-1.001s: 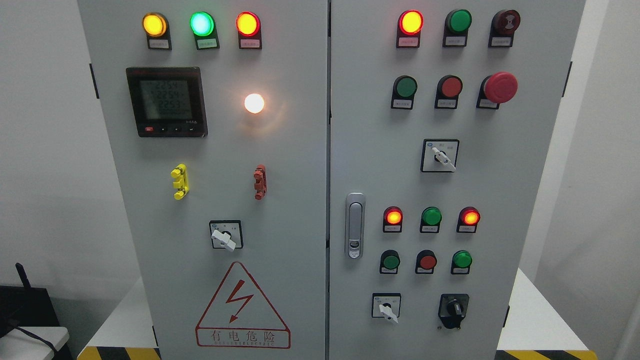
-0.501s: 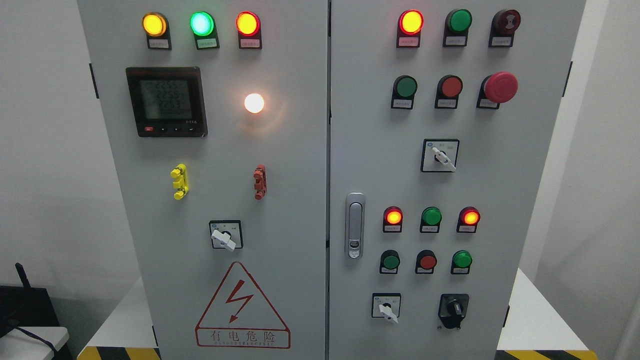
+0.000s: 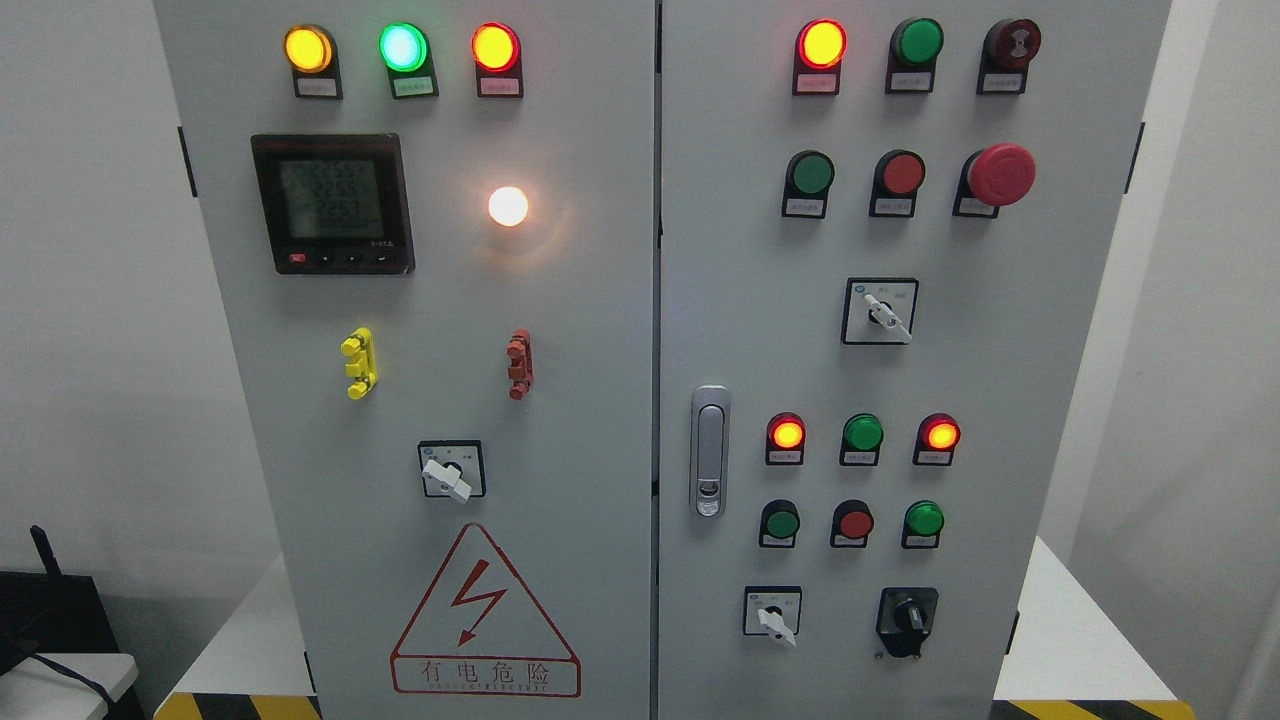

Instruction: Trip black knob to open circuit

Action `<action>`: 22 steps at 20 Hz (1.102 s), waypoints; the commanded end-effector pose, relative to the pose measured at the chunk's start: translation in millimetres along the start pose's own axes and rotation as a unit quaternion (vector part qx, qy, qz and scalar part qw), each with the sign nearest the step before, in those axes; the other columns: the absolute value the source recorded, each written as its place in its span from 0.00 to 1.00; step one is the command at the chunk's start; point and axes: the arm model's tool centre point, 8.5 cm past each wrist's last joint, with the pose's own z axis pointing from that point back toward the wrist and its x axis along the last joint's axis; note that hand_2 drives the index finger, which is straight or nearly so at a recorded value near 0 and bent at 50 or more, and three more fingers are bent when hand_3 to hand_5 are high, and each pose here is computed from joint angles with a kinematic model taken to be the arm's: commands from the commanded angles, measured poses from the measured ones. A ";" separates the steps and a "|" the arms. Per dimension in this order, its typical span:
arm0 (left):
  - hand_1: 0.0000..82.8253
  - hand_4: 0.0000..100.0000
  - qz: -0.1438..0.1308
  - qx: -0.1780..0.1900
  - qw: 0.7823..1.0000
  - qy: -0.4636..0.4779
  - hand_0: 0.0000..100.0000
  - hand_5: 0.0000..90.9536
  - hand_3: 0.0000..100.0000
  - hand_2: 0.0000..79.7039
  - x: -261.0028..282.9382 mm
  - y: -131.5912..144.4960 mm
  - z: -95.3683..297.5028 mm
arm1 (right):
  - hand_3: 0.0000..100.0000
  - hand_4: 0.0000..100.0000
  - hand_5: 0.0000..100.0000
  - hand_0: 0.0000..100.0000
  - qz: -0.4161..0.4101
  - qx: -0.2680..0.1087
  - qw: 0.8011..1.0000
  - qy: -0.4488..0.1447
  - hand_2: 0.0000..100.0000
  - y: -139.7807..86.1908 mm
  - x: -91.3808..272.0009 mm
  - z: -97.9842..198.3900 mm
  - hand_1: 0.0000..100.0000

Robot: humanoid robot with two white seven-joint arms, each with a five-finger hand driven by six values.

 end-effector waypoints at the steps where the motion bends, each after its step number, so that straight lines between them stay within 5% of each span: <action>1: 0.47 0.00 -0.016 -0.002 1.000 -0.005 0.12 0.00 0.00 0.00 5.1 -0.7 -0.5 | 0.80 0.89 0.96 0.20 -0.020 0.003 1.000 -0.008 0.37 33.5 21.9 -9.1 0.79; 22: 0.47 0.00 -0.017 -0.002 1.000 -0.005 0.12 0.00 0.00 0.00 5.1 -0.7 -0.5 | 0.78 0.88 0.97 0.28 -0.012 -0.020 1.000 0.018 0.41 59.8 36.5 -38.6 0.79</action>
